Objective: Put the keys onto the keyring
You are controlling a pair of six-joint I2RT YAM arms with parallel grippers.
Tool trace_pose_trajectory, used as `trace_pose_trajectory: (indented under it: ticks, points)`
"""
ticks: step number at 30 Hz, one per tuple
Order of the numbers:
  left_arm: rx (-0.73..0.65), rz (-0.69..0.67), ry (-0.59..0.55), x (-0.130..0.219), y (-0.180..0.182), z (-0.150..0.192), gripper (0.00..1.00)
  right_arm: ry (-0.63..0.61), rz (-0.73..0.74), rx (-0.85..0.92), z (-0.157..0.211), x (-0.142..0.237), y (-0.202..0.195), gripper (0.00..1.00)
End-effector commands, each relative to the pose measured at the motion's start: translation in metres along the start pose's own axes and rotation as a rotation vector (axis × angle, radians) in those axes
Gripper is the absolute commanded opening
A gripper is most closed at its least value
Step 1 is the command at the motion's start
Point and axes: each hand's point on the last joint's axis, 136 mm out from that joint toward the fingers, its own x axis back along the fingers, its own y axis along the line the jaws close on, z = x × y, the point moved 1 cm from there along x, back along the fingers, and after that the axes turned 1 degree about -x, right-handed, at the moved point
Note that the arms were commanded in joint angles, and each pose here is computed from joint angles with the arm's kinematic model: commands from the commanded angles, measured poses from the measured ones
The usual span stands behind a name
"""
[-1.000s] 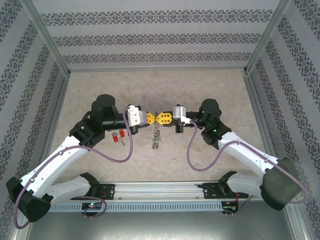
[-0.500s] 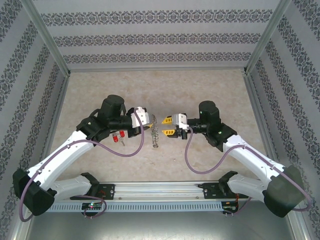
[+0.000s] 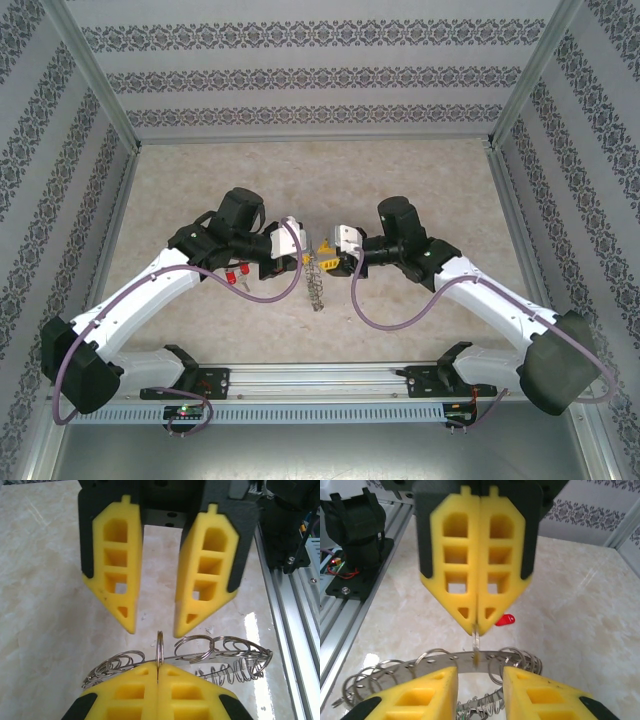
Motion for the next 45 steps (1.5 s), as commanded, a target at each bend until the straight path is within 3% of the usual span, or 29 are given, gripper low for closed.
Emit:
trace_pose_trajectory:
  ticks: [1,10,14,18,21,23,29,36,42,45]
  points:
    - [-0.028,0.046,-0.042,0.006,-0.004,-0.016,0.0,-0.012,-0.011,0.018,-0.012,0.001,-0.003,0.3]
    - [-0.021,0.047,-0.05,0.004,-0.001,-0.019,0.0,-0.059,-0.082,0.004,-0.019,-0.003,0.006,0.26]
    - [-0.018,0.055,-0.04,0.003,-0.001,-0.018,0.0,-0.06,-0.078,0.006,-0.02,-0.002,0.004,0.0]
    - [-0.019,0.039,-0.055,0.004,0.001,-0.02,0.0,-0.088,-0.043,0.027,-0.023,-0.001,0.001,0.0]
    - [-0.033,-0.002,-0.088,0.007,0.002,-0.023,0.18,-0.141,-0.013,0.057,-0.029,0.005,0.0,0.0]
    - [-0.043,-0.03,-0.12,0.011,0.001,-0.026,0.22,-0.187,-0.009,0.074,-0.035,0.01,0.002,0.0]
    - [-0.04,0.004,-0.167,0.015,-0.001,-0.04,0.18,-0.348,0.035,0.094,-0.051,0.019,0.001,0.0]
    - [-0.049,-0.024,-0.18,0.014,0.004,-0.041,0.19,-0.378,0.017,0.112,-0.06,0.016,0.004,0.0]
    - [-0.043,-0.021,-0.185,0.014,0.005,-0.043,0.08,-0.39,0.017,0.111,-0.061,0.015,0.003,0.0]
    - [-0.045,-0.021,-0.179,0.014,0.004,-0.041,0.09,-0.394,0.011,0.112,-0.061,0.015,0.004,0.0]
